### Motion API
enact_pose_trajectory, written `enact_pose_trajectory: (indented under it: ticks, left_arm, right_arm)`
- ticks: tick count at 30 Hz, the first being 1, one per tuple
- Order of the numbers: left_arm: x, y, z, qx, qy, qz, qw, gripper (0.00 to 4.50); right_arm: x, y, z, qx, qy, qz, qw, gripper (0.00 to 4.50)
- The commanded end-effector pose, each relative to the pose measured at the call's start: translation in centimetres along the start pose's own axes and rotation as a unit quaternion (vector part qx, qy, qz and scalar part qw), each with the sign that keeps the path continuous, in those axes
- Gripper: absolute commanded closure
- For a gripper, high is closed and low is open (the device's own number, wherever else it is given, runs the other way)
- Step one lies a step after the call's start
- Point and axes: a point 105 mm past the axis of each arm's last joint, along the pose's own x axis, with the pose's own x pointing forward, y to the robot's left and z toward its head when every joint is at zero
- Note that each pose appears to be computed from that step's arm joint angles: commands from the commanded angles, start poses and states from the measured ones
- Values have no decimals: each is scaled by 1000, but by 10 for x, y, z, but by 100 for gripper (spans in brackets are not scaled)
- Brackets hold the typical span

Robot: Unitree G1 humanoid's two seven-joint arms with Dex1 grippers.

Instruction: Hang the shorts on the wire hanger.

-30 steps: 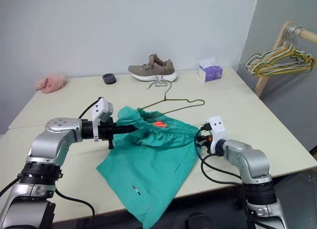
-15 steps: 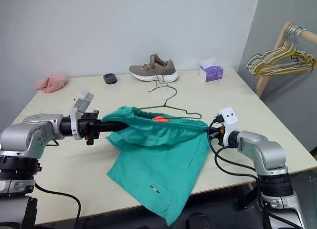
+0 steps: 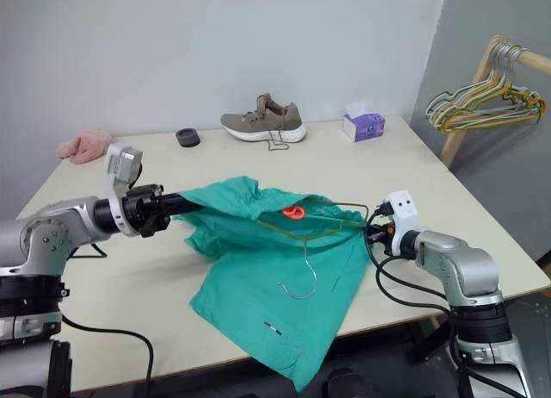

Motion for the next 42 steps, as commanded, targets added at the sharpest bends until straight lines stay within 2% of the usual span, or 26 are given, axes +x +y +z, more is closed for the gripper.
enact_pose_trajectory:
  ticks: [1,5,9,12,18,20,23,25,29,32,35,38,42]
  left_arm:
    - [-10,-1,1,48,30,20,998,450]
    - [-14,7,-19,62,71,43,995,450]
    - [-13,10,-26,62,73,51,994,450]
    - [-11,9,-30,62,75,48,994,450]
    - [-10,6,-35,59,79,45,994,450]
    - [-9,5,-35,59,79,44,994,450]
    - [-8,4,-35,59,80,43,994,450]
    - [-7,4,-35,58,79,43,994,450]
    - [-6,3,-37,58,82,40,994,450]
    - [-6,2,-37,59,84,39,994,450]
    - [-6,2,-38,59,86,38,994,450]
    - [-6,2,-38,60,89,37,994,450]
    - [-7,2,-38,61,91,36,993,450]
  right_arm:
    - [-9,-5,2,-22,3,-16,1000,447]
    - [-10,7,-7,-64,26,9,998,447]
    - [-12,21,-18,-122,45,42,991,447]
    - [-15,29,-30,-185,63,60,979,384]
    - [-16,25,-40,-357,68,32,931,182]
    - [-17,23,-44,-384,65,23,921,182]
    - [-18,19,-44,-467,38,-7,883,182]
    - [-18,18,-36,-547,-2,-37,836,182]
    - [-23,35,-31,-628,-83,-42,772,182]
    - [-31,57,-38,-642,-132,-17,755,182]
    - [-34,72,-47,-642,-153,9,751,182]
    - [-33,83,-54,-637,-159,38,753,182]
    - [-22,80,-57,-639,-136,39,756,182]
